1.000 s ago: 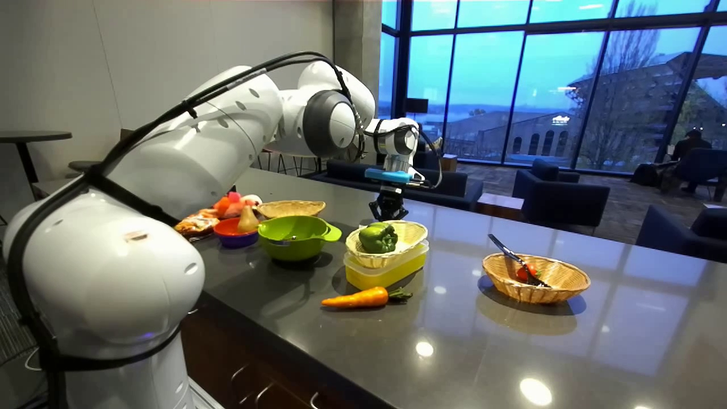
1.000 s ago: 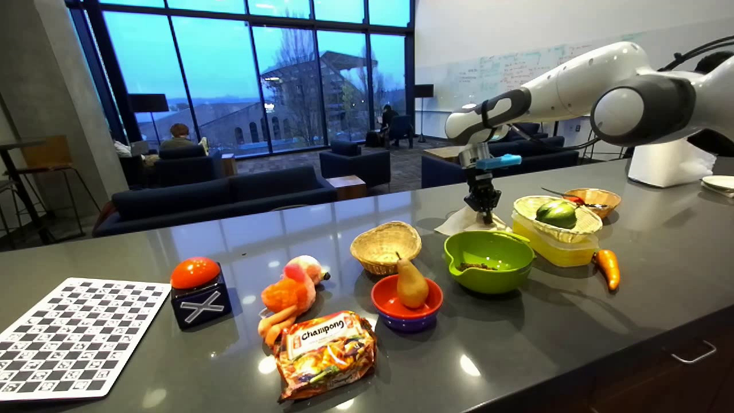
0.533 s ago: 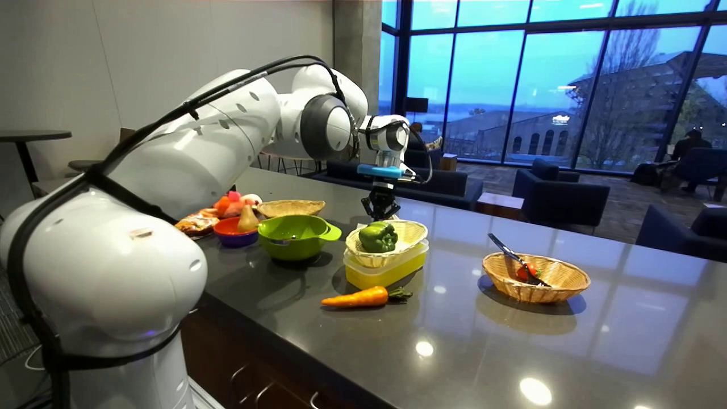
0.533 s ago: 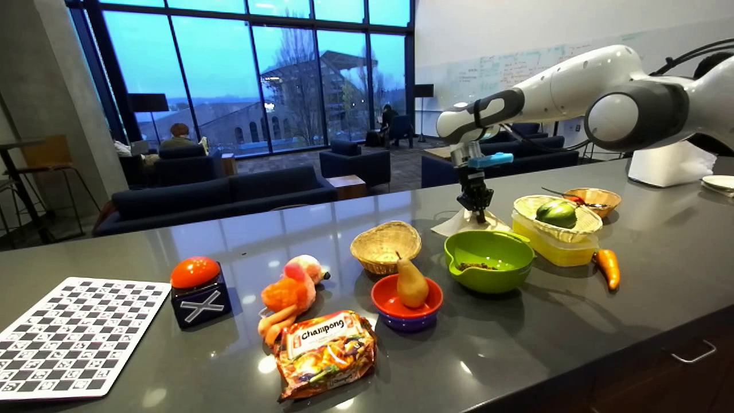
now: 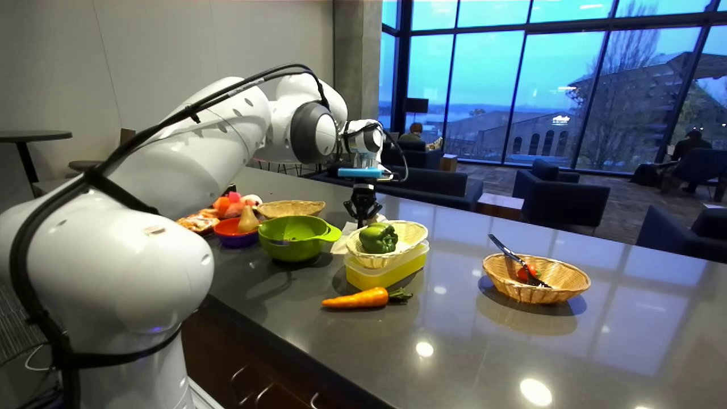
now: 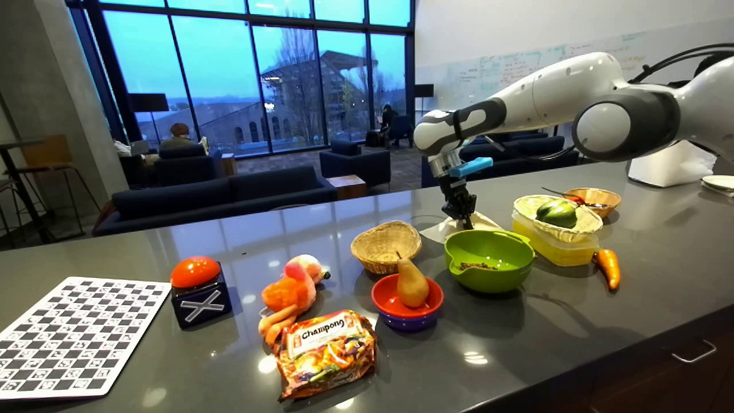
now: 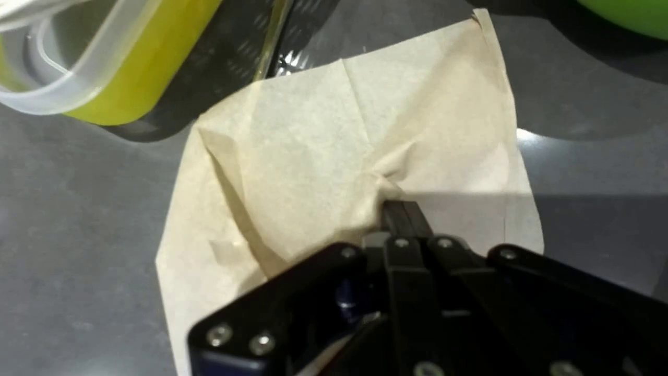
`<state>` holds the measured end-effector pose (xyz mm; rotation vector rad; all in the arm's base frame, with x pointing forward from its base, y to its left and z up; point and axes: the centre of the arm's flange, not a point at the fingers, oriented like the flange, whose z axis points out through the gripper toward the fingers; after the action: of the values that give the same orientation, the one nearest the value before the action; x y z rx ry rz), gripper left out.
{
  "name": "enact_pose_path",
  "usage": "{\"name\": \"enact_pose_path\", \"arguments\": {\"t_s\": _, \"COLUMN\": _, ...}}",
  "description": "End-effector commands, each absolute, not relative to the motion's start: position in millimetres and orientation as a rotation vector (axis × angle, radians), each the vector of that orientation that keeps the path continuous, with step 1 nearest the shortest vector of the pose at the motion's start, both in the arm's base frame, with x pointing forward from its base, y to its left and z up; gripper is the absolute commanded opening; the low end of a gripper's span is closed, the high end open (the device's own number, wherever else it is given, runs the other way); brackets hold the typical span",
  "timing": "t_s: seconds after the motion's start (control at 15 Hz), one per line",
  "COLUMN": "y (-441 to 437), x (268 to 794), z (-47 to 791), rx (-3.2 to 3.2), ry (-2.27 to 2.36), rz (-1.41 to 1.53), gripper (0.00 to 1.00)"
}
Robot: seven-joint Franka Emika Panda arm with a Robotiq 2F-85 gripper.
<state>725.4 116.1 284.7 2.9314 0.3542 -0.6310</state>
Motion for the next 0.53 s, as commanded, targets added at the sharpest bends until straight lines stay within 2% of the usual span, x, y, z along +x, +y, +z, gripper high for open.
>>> {"name": "enact_pose_path", "arguments": {"t_s": 0.0, "y": 144.8, "x": 731.5, "z": 272.5, "rx": 2.824, "ry": 0.421, "rz": -0.651, "gripper": 0.0}}
{"name": "enact_pose_path", "arguments": {"t_s": 0.47, "y": 203.9, "x": 714.3, "z": 257.5, "rx": 2.68, "ry": 0.569, "rz": -0.637, "gripper": 0.0}}
